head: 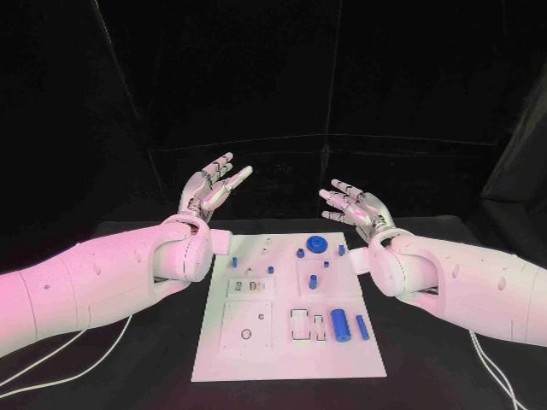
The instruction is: Assemble the parts on the task board
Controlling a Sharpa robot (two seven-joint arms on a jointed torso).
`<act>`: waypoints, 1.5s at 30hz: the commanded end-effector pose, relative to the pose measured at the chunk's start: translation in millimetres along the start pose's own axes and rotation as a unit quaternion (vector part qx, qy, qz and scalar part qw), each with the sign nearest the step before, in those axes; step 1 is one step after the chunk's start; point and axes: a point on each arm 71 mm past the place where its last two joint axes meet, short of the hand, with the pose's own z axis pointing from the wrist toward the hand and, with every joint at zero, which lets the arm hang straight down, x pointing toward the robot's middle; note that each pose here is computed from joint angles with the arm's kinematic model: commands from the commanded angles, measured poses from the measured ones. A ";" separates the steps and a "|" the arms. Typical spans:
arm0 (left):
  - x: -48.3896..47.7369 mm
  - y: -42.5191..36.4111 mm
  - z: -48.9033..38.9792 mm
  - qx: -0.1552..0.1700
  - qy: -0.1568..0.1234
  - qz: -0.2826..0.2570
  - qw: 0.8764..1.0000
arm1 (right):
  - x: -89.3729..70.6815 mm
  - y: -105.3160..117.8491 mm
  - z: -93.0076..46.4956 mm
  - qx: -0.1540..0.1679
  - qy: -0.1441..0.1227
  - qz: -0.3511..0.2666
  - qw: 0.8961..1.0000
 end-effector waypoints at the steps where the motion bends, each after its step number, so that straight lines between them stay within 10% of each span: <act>1: 3.8 -8.3 4.4 0.043 0.036 -0.038 0.998 | 10.9 1.0 5.9 0.007 0.098 -0.007 0.995; 8: 3.7 -8.5 4.7 0.043 0.036 -0.039 0.998 | 11.7 0.9 11.0 0.011 0.121 -0.015 0.992; 9: -12.6 -12.1 -3.1 0.039 0.036 -0.041 0.998 | -12.5 19.9 14.5 -0.067 0.109 -0.181 0.975; 20: -16.7 -17.0 -11.9 0.052 0.072 -0.019 0.996 | -17.8 46.6 21.2 -0.121 0.133 -0.344 0.922; 35: -10.4 -30.0 -41.6 0.047 0.152 -0.020 0.987 | -7.5 58.0 27.3 -0.109 0.169 -0.567 0.799; 45: 3.8 -35.1 -54.3 0.035 0.168 -0.056 0.984 | 4.5 55.0 30.2 -0.096 0.181 -0.625 0.753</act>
